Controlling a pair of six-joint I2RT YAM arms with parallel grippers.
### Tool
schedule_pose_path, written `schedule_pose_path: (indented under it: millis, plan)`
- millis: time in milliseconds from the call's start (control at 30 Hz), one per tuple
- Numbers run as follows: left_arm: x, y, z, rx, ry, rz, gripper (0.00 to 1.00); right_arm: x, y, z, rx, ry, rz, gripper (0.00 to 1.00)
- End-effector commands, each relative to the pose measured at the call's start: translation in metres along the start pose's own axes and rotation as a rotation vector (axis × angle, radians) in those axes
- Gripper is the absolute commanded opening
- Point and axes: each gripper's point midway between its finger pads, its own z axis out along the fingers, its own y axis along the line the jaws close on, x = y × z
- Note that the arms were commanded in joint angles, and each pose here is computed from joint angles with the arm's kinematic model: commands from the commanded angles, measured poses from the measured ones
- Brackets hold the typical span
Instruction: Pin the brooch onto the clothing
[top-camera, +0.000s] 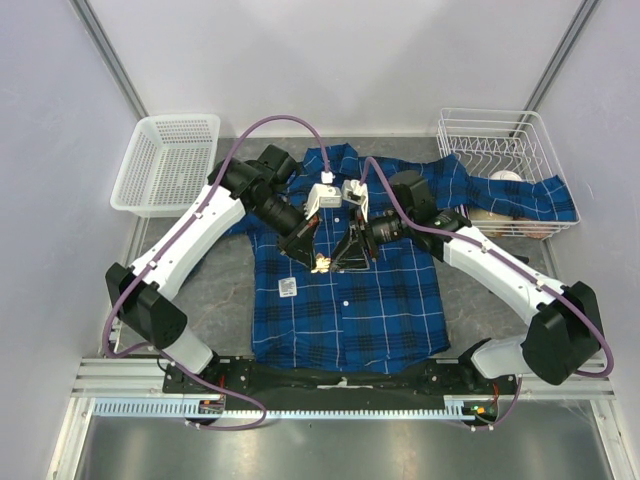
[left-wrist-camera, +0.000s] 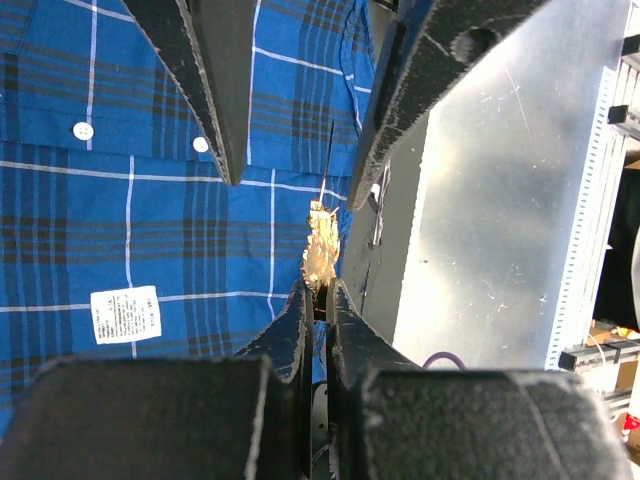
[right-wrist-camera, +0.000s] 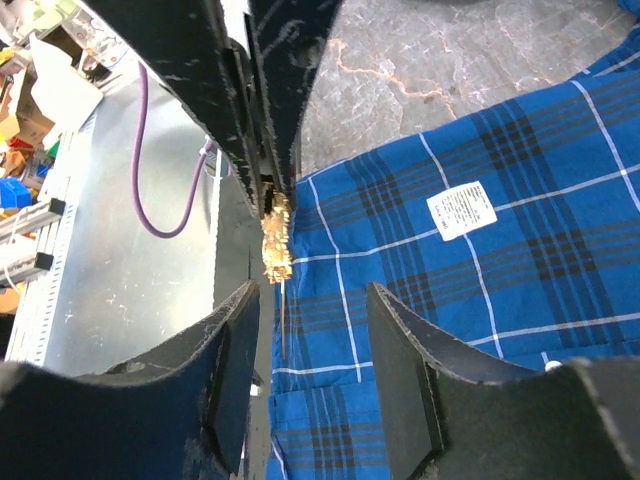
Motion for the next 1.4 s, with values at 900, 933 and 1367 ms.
schedule_pose_path:
  millis: [900,933,1367]
  plan:
    - [0.005,0.0,-0.033,-0.057,-0.158,-0.079,0.49,-0.043,0.015,0.007,-0.074,-0.077,-0.001,0.0]
    - [0.002,0.004,-0.037,-0.073,-0.184,-0.077,0.5,-0.044,0.014,0.007,-0.071,-0.079,0.005,0.0]
    - [-0.014,0.012,-0.102,-0.118,-0.83,-0.201,0.75,-0.116,0.001,-0.013,0.004,-0.391,0.087,0.0]
